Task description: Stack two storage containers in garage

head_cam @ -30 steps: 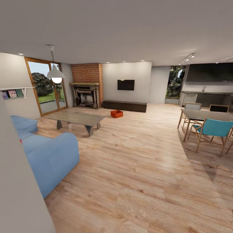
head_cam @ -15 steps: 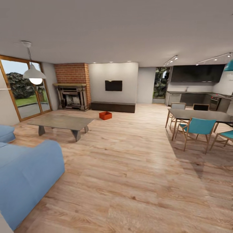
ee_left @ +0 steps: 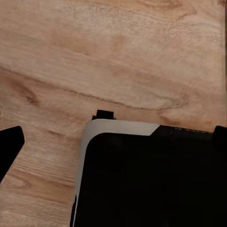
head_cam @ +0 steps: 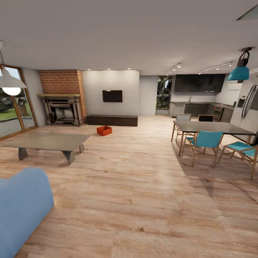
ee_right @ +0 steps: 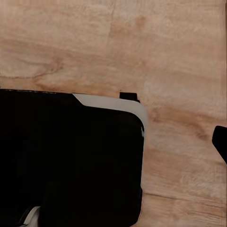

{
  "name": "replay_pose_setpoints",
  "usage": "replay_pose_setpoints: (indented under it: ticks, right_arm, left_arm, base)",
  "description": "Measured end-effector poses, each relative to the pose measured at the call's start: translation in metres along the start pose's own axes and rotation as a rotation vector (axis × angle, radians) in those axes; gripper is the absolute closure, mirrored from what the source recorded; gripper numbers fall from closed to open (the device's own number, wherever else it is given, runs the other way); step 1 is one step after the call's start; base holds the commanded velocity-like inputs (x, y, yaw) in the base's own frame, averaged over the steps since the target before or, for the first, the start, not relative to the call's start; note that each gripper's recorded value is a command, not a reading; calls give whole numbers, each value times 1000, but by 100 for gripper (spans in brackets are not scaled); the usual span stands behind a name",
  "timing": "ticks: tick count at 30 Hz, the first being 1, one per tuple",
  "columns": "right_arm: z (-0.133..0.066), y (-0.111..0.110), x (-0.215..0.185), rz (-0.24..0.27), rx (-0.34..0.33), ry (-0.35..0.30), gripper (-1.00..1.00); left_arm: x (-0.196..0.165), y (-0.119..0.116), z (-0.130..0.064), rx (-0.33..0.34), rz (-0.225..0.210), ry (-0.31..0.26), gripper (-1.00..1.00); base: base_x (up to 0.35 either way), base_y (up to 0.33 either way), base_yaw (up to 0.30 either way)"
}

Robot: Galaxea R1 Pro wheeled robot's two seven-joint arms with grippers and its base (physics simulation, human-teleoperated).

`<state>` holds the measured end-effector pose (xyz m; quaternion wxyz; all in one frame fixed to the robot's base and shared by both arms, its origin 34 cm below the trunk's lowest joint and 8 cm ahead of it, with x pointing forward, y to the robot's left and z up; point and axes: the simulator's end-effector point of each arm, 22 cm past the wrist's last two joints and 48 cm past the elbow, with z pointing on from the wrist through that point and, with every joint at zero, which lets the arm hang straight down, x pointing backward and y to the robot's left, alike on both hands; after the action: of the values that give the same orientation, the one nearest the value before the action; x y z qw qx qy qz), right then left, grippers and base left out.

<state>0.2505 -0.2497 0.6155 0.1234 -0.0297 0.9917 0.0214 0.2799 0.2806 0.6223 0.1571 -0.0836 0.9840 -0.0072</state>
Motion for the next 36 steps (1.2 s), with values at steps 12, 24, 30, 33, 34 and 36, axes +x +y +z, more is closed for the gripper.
replay_pose_setpoints:
  ticks: [12, 24, 30, 33, 34, 36]
  right_arm:
    - [0, 0, -3, 0, 0, -7, -100]
    - [-1, -1, -6, -1, 2, -14, -100]
    - [-1, -1, -6, -2, 2, -15, -100]
    - [-1, -1, -6, -3, 2, -15, -100]
    - [-1, -1, -6, -4, 2, -15, -100]
    - [-1, -1, -5, -5, 2, -14, -100]
  left_arm:
    - [-4, 0, 0, 1, 0, -10, -100]
    - [-6, -1, -1, 2, 0, -18, -100]
    - [-7, -1, -1, 3, 0, -19, -100]
    - [-7, -1, -1, 2, 0, -18, -100]
    - [-6, -1, -1, 2, 0, -17, -100]
    - [-6, -1, -1, 2, 0, -16, -100]
  base:
    - [323, 100, -226]
    - [323, 94, -179]
    - [323, 84, -19]
    - [323, 84, -3]
    - [324, 84, -1]
    - [323, 84, 0]
